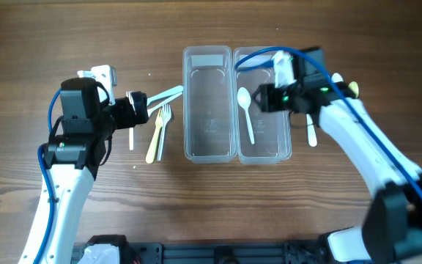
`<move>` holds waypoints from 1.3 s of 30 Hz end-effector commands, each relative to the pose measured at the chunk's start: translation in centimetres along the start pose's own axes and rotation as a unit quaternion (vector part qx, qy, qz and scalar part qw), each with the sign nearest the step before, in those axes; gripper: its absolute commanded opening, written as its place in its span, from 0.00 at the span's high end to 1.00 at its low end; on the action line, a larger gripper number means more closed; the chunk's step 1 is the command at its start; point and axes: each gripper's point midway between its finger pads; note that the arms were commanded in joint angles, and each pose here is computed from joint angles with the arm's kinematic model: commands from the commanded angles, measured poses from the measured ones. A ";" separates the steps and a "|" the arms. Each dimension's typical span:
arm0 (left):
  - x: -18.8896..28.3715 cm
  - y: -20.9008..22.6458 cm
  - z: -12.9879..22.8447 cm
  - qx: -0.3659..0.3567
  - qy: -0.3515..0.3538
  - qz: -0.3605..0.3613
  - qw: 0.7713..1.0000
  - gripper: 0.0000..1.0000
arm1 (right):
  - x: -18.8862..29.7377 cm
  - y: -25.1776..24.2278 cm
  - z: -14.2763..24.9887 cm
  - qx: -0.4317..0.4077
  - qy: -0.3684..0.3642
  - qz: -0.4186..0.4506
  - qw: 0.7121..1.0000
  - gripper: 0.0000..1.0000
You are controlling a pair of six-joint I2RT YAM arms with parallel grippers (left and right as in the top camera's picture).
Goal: Pack container
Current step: 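Carry the white spoons into the right container and release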
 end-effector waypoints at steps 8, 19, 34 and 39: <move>0.3 0.0 -0.9 -0.011 -0.011 -0.002 1.000 0.00 | 9.1 -13.8 -1.9 -0.075 -0.064 0.205 0.974 0.49; 0.3 0.0 -0.9 -0.011 -0.011 -0.002 1.000 0.00 | -1.0 -17.2 7.9 -0.141 0.142 0.175 0.964 0.59; 0.3 0.0 -0.9 -0.011 -0.011 -0.002 1.000 0.00 | -3.7 -17.2 11.3 -0.086 0.217 0.207 0.950 0.67; 0.3 0.0 -0.9 -0.011 -0.011 -0.002 1.000 0.00 | -3.6 -17.2 11.5 -0.088 0.221 0.208 0.949 0.78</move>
Point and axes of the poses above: each gripper's point midway between its finger pads, its own x axis back along the fingers, its own y axis along the line the jaws close on, z = x × y, and after that the axes turned 2 degrees about x, right-handed
